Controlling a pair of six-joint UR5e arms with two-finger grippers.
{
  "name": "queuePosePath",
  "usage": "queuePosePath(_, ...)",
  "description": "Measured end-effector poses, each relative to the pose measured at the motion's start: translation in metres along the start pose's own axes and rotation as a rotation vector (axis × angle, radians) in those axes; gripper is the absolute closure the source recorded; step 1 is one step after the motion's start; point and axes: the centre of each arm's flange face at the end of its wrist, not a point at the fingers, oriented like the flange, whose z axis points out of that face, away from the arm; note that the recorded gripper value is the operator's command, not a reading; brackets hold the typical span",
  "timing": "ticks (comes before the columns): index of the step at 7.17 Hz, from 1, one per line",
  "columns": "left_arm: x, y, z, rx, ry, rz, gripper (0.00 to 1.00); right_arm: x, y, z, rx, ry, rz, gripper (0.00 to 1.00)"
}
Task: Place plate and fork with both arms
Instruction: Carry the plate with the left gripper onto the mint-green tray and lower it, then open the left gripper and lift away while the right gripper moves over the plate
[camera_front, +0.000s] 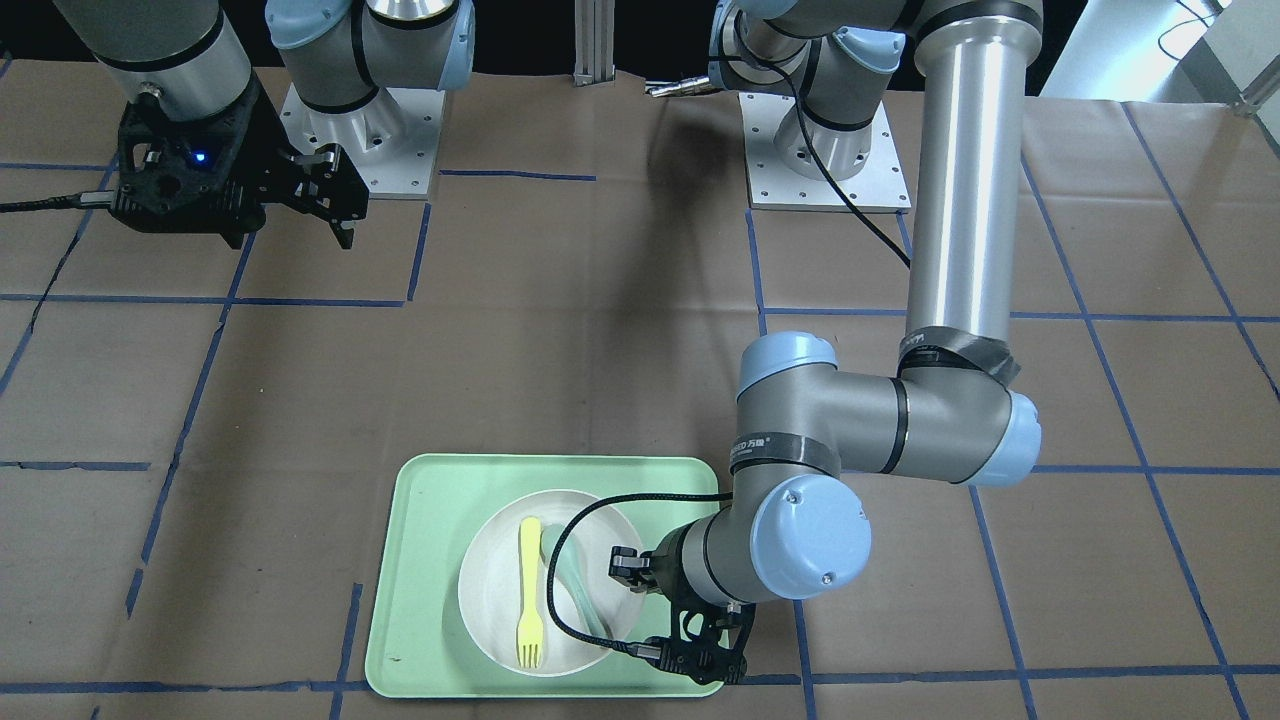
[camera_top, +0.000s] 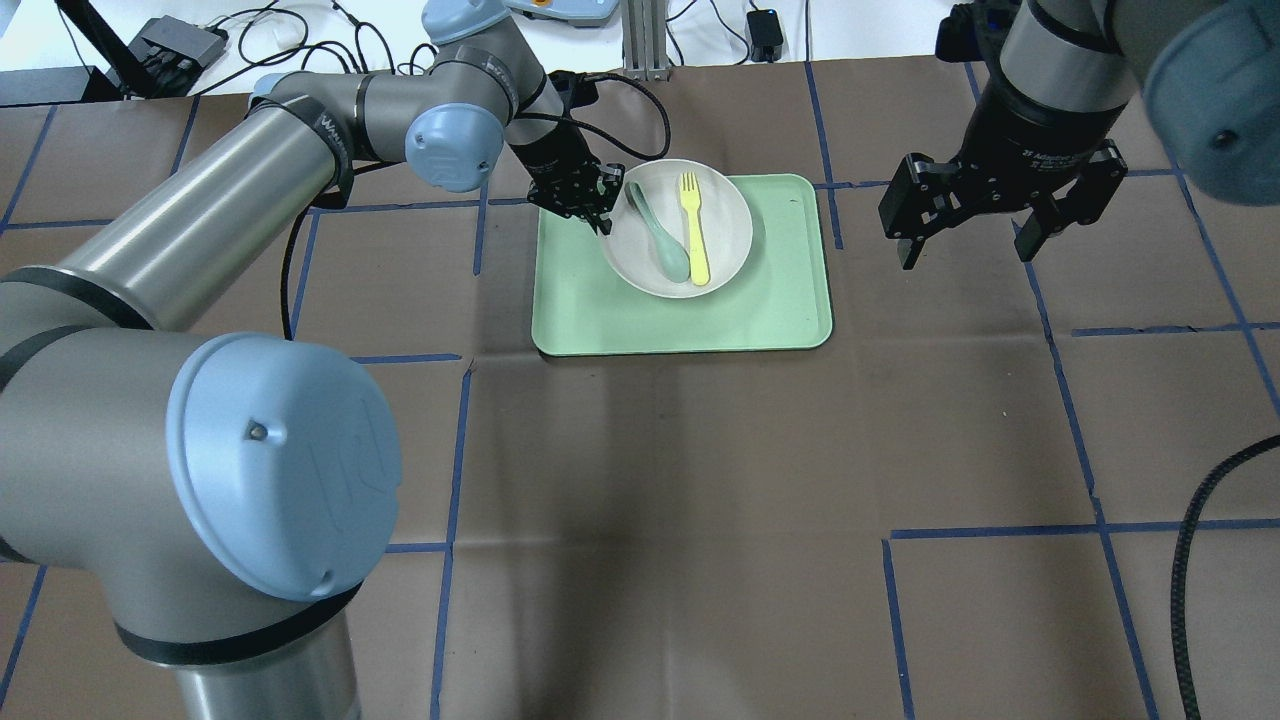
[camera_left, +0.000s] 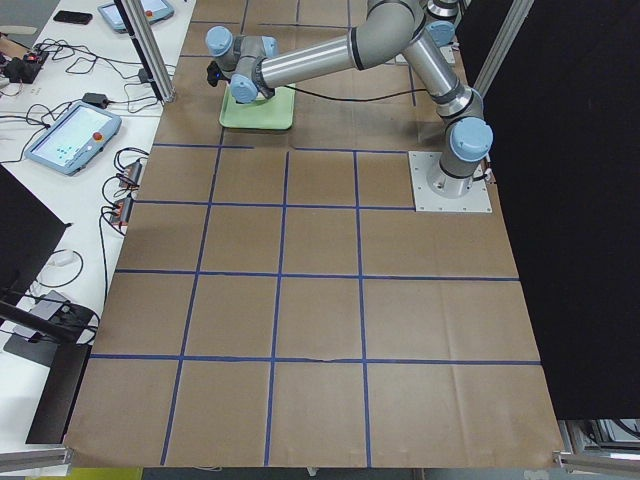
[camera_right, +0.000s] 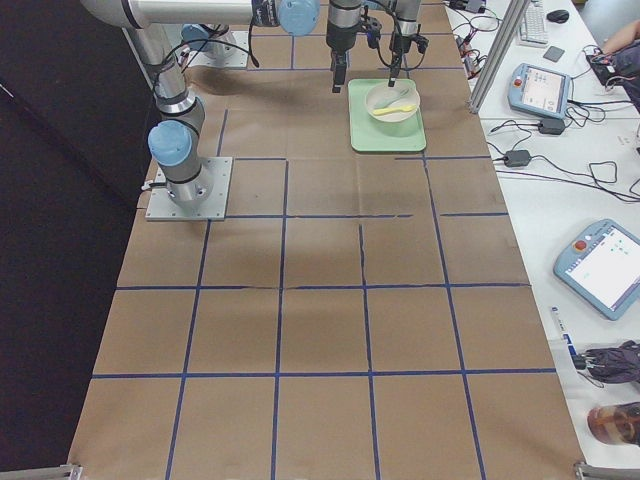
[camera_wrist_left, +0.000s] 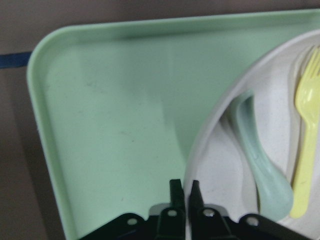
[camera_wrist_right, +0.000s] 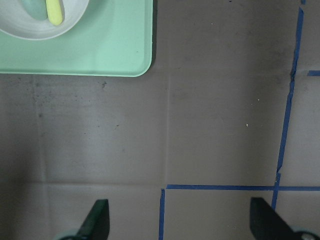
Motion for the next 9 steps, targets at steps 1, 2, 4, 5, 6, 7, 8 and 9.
queuePosePath(1,0.001,-0.002,0.002,-0.002,-0.005,-0.002,0.94,0.000,0.000,0.000,0.000,0.000,0.000,0.00)
queuePosePath(2,0.000,-0.002,0.004,-0.008,-0.006,-0.009,0.94,0.000,0.000,0.000,0.000,0.000,0.000,0.00)
queuePosePath(4,-0.004,-0.001,0.009,-0.021,-0.007,-0.034,0.25,0.000,0.000,0.000,0.000,0.000,0.000,0.00)
queuePosePath(5,-0.005,-0.001,0.011,-0.026,-0.008,-0.041,0.01,0.000,0.000,0.000,0.000,0.000,-0.001,0.00)
queuePosePath(6,-0.005,0.001,0.009,-0.034,-0.009,-0.046,0.01,0.000,0.000,0.001,-0.001,0.000,-0.002,0.00)
queuePosePath(7,-0.005,0.005,0.001,-0.049,-0.021,-0.054,0.01,0.000,-0.001,0.001,-0.001,0.000,-0.012,0.00)
queuePosePath(8,-0.004,0.014,-0.019,-0.067,-0.057,-0.060,0.01,0.002,-0.002,0.001,0.003,0.000,-0.029,0.00)
queuePosePath(9,0.002,0.029,-0.052,-0.087,-0.098,-0.062,0.01,0.004,-0.004,0.000,0.008,-0.001,-0.035,0.00)
